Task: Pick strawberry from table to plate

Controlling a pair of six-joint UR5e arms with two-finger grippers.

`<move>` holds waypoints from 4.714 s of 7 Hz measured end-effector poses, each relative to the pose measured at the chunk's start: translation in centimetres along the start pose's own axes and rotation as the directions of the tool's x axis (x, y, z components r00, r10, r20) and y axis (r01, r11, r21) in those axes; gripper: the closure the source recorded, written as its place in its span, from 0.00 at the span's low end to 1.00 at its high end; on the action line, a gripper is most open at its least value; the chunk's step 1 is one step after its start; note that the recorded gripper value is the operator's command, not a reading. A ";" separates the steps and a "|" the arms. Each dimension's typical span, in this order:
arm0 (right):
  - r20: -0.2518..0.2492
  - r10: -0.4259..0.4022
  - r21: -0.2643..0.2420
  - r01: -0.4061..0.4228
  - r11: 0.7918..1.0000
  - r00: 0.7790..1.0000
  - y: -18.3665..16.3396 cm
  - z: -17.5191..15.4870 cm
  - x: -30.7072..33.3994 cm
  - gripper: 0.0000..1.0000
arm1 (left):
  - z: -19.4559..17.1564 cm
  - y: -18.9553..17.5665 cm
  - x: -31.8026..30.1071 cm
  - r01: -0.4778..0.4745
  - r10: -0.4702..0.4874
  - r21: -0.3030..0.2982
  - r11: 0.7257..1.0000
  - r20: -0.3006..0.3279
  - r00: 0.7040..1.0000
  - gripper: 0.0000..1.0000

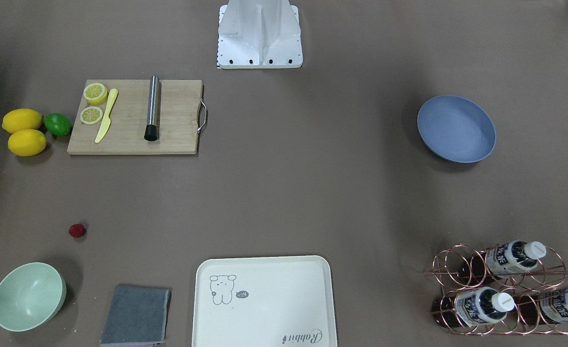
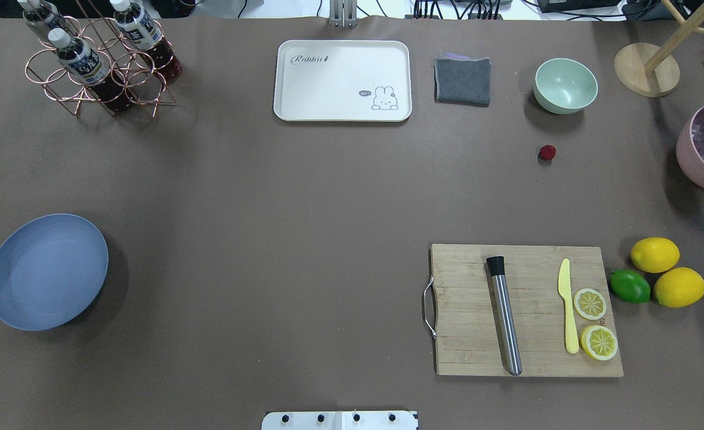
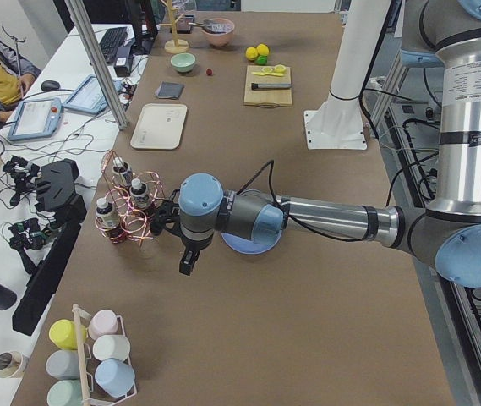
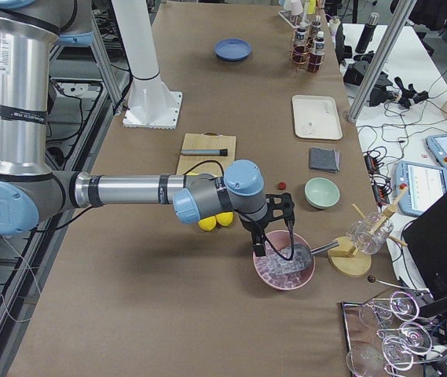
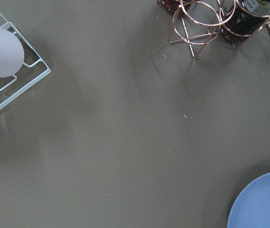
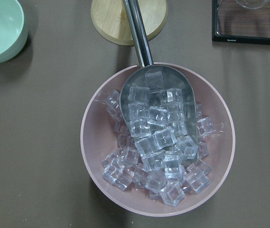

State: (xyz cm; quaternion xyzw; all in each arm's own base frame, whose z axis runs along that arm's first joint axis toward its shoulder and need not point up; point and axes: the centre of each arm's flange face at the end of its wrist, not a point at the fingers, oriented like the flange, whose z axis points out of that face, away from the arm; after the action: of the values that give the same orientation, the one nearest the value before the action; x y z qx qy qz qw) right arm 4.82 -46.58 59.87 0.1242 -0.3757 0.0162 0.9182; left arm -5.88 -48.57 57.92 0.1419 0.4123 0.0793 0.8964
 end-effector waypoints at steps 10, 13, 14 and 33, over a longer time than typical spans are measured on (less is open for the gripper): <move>0.038 -0.074 -0.020 0.075 0.997 0.997 -2.4 1.6 -5.0 0.00 | 13.2 3.2 9.4 0.096 -0.097 -0.014 0.995 -0.058 0.994 0.03; 0.044 -0.068 -0.023 0.069 0.997 0.997 -2.8 1.9 -6.0 0.00 | 19.4 8.0 9.4 0.100 -0.101 -0.017 0.995 -0.078 0.992 0.07; 0.045 -0.070 -0.021 0.071 0.997 0.997 -3.0 1.9 -6.2 0.00 | 20.5 8.8 9.8 0.114 -0.116 -0.030 0.993 -0.087 0.989 0.14; 0.024 0.023 -0.033 -0.022 0.999 0.999 -10.9 17.5 -32.2 0.08 | 20.7 -8.4 59.7 0.390 -0.404 -0.106 0.915 -0.232 0.885 1.00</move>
State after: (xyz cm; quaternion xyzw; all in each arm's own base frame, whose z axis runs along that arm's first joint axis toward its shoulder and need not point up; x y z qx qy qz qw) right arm -28.97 -59.30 47.18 0.1049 -0.3882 0.0189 0.9154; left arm 48.73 -44.95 25.23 0.0179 0.5394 -0.0771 0.8383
